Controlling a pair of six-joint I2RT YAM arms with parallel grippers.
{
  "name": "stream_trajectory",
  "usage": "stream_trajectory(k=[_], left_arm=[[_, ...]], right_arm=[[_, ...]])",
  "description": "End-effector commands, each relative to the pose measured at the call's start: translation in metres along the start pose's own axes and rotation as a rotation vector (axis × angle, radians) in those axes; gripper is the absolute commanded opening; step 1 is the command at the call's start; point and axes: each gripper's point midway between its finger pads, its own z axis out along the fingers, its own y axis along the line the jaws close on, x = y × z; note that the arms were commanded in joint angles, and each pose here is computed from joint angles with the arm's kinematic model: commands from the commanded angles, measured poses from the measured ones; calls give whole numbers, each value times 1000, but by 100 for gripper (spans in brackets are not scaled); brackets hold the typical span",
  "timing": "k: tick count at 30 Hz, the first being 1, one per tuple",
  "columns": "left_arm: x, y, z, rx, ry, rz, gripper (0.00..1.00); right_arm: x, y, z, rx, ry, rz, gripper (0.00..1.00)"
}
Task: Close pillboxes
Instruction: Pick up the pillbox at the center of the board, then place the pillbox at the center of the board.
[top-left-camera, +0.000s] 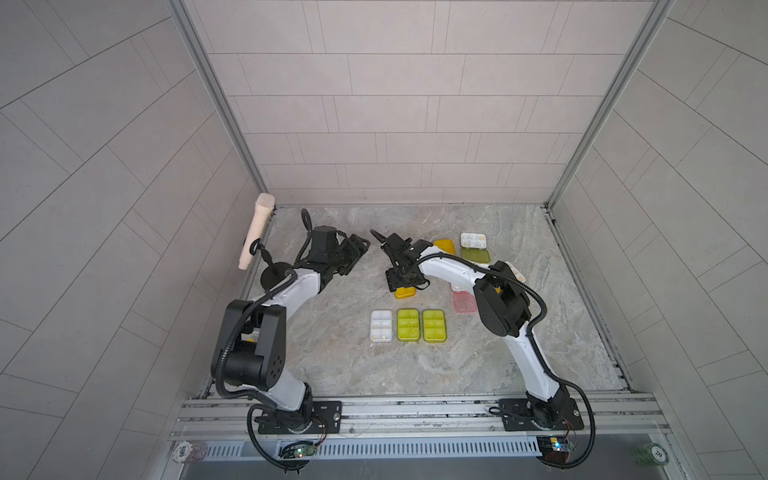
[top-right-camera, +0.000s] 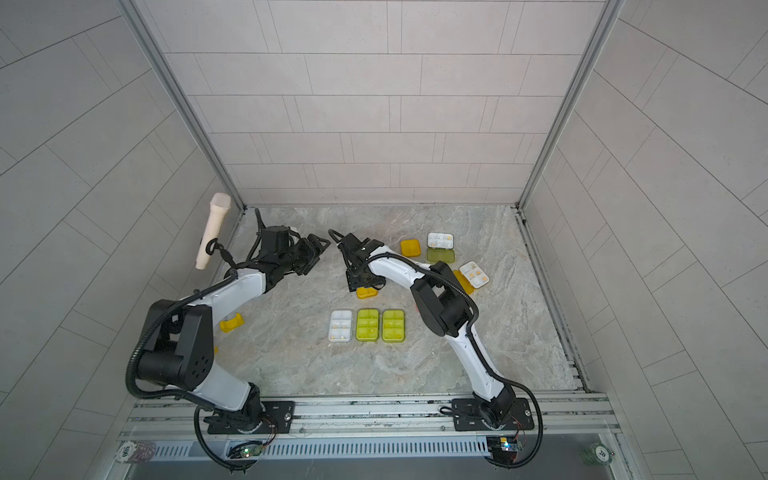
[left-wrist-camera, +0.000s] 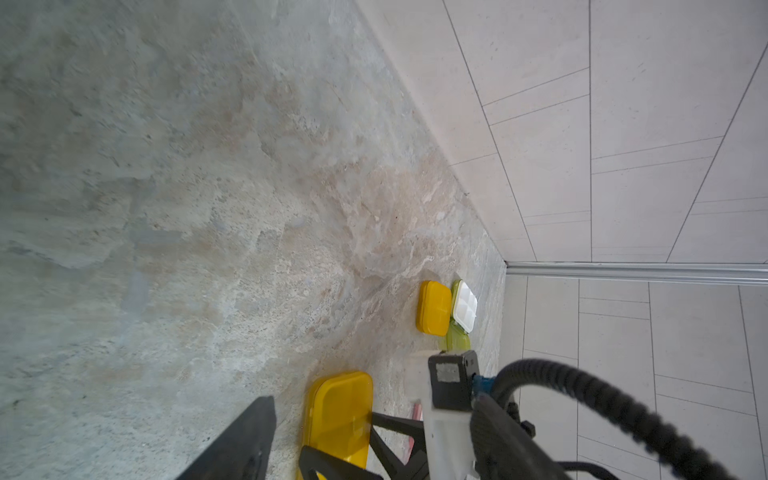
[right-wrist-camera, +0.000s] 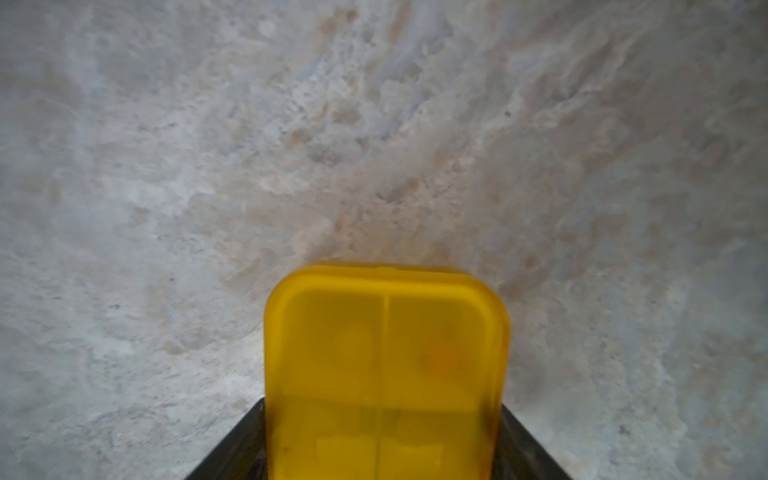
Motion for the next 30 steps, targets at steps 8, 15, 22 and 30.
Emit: stream_trajectory(k=[8,15,22,30], left_arm=[[-46,-13,-46,2,-153,76,78],[-70,-8,-69,-12,-243,70,78],[-81,-2,-81,-33,-297,63,78],[-86,5,-84,-43,-316,43,78]], right_arm=[[16,80,-71,-120,-122,-3,70],[46,133,-71,-170,-140,12,70],[68,151,-57,-141,-169,58,69],[78,163,-40,-122,-170,79,68]])
